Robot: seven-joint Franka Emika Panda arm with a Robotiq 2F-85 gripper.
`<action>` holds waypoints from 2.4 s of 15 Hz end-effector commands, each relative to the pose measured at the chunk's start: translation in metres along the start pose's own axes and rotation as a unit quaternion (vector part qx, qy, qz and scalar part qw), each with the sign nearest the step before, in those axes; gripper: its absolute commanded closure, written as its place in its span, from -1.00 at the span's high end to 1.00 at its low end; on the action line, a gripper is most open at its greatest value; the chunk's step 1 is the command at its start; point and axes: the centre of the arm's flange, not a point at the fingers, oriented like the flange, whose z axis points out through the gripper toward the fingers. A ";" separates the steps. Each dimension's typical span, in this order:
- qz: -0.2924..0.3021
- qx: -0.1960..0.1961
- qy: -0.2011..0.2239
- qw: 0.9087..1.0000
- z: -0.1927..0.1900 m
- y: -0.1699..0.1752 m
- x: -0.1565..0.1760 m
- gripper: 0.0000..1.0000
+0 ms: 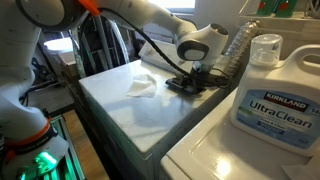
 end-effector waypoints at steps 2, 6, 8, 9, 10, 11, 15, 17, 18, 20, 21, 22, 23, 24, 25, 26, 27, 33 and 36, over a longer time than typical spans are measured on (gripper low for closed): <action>-0.008 -0.014 -0.011 1.000 0.012 0.002 -0.005 1.00; 0.016 -0.039 0.003 0.999 0.017 0.001 -0.003 1.00; 0.029 -0.051 0.010 0.998 0.019 0.001 -0.003 1.00; 0.034 -0.056 0.014 0.998 0.019 0.001 -0.003 1.00; 0.036 -0.056 0.016 0.998 0.018 0.001 -0.004 1.00; 0.025 -0.044 0.014 0.999 0.015 0.000 -0.007 1.00; -0.023 -0.024 -0.003 0.999 0.010 0.001 -0.009 1.00; -0.042 -0.023 -0.006 0.999 0.010 0.001 -0.007 1.00; -0.050 -0.021 -0.007 0.999 0.010 0.001 -0.007 1.00; -0.064 -0.018 -0.009 0.998 0.008 0.003 -0.007 1.00; -0.072 -0.017 -0.010 0.997 0.007 0.004 -0.008 1.00; -0.080 -0.015 -0.011 0.997 0.007 0.004 -0.008 1.00; -0.084 -0.015 -0.009 0.996 0.007 0.004 -0.007 1.00; -0.089 -0.015 -0.006 0.996 0.008 0.003 -0.007 1.00; -0.094 -0.013 -0.007 0.995 0.010 0.001 -0.006 1.00; -0.098 -0.011 -0.009 0.995 0.012 0.001 -0.006 1.00; -0.102 -0.009 -0.010 0.995 0.013 0.000 -0.007 1.00; -0.082 -0.041 -0.002 0.996 0.020 0.000 -0.007 1.00; -0.052 -0.050 0.005 0.997 0.024 0.003 -0.006 1.00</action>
